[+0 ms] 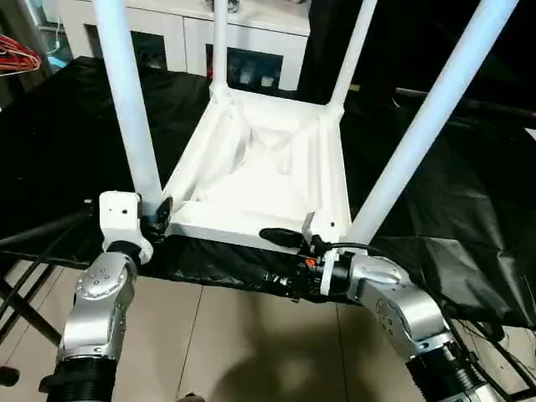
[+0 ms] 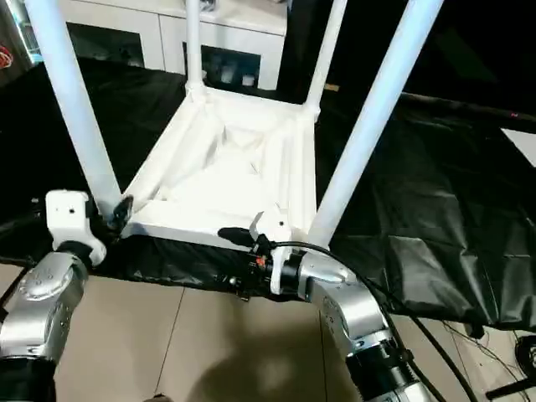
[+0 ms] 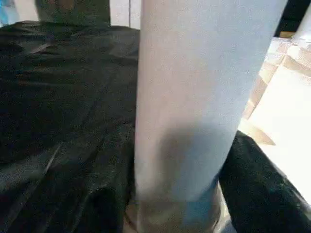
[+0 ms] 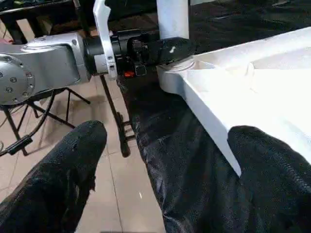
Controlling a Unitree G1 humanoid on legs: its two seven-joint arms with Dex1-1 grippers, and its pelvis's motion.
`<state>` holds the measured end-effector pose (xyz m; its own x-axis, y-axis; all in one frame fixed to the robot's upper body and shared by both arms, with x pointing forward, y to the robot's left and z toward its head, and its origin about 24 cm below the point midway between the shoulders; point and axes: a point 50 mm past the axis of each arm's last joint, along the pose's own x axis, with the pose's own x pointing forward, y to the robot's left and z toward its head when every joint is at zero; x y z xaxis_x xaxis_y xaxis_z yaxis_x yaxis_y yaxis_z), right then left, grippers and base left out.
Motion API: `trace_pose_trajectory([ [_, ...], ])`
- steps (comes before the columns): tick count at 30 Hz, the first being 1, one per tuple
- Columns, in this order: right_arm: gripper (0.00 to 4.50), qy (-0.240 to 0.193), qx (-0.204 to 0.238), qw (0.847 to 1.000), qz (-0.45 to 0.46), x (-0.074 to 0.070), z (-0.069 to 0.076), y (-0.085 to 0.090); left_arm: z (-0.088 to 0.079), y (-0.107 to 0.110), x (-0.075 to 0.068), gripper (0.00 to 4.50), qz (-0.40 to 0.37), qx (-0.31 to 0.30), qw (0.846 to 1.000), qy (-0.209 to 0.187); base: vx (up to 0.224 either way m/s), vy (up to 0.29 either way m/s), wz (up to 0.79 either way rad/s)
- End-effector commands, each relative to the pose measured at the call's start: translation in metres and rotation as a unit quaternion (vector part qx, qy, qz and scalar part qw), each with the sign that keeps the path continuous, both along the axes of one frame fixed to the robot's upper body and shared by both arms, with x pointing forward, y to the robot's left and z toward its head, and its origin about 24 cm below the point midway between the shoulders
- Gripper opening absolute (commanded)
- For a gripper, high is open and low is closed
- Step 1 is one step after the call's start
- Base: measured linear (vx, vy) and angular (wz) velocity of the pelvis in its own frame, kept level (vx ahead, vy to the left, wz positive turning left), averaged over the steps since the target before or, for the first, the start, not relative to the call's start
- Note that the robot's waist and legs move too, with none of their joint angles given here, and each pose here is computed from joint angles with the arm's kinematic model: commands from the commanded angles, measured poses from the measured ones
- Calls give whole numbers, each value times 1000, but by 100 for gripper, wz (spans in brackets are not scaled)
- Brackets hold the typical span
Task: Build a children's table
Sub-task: Flip table
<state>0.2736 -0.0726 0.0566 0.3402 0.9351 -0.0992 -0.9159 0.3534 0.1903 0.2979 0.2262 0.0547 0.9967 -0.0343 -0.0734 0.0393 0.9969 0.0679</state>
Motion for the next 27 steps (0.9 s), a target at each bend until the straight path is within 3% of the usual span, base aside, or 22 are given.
trace_pose_trajectory([
  [1, 450, -5, -4, 1000, -6, 2, 0, -4, 0, -6, 3, 231, -14, -8, 1000, 1, 0, 0, 0],
  [9, 450, -3, -4, 1000, -7, -1, -2, -4, -1, -15, 6, 222, -1, -82, 997, 10, 0, 0, 0],
  [12, 450, -1, -4, 1000, -12, -3, -3, -5, 0, -36, 2, 222, 13, -166, 986, 13, 0, 0, 0],
  [13, 450, -1, -4, 1000, -12, -3, -3, -5, 0, -36, 2, 222, 13, -166, 986, 13, 0, 0, 0],
  [15, 450, 4, -10, 1000, -22, -5, -5, -7, 5, -59, -1, 222, 13, -238, 971, 16, 0, 0, 0],
  [18, 450, 11, -17, 999, -40, -5, -7, -12, 9, -72, -1, 222, 6, -274, 962, 14, 0, 0, 0],
  [27, 450, 26, -25, 992, -117, 4, -12, -24, 17, -84, -2, 217, -7, -293, 956, 17, 0, 0, 0],
])
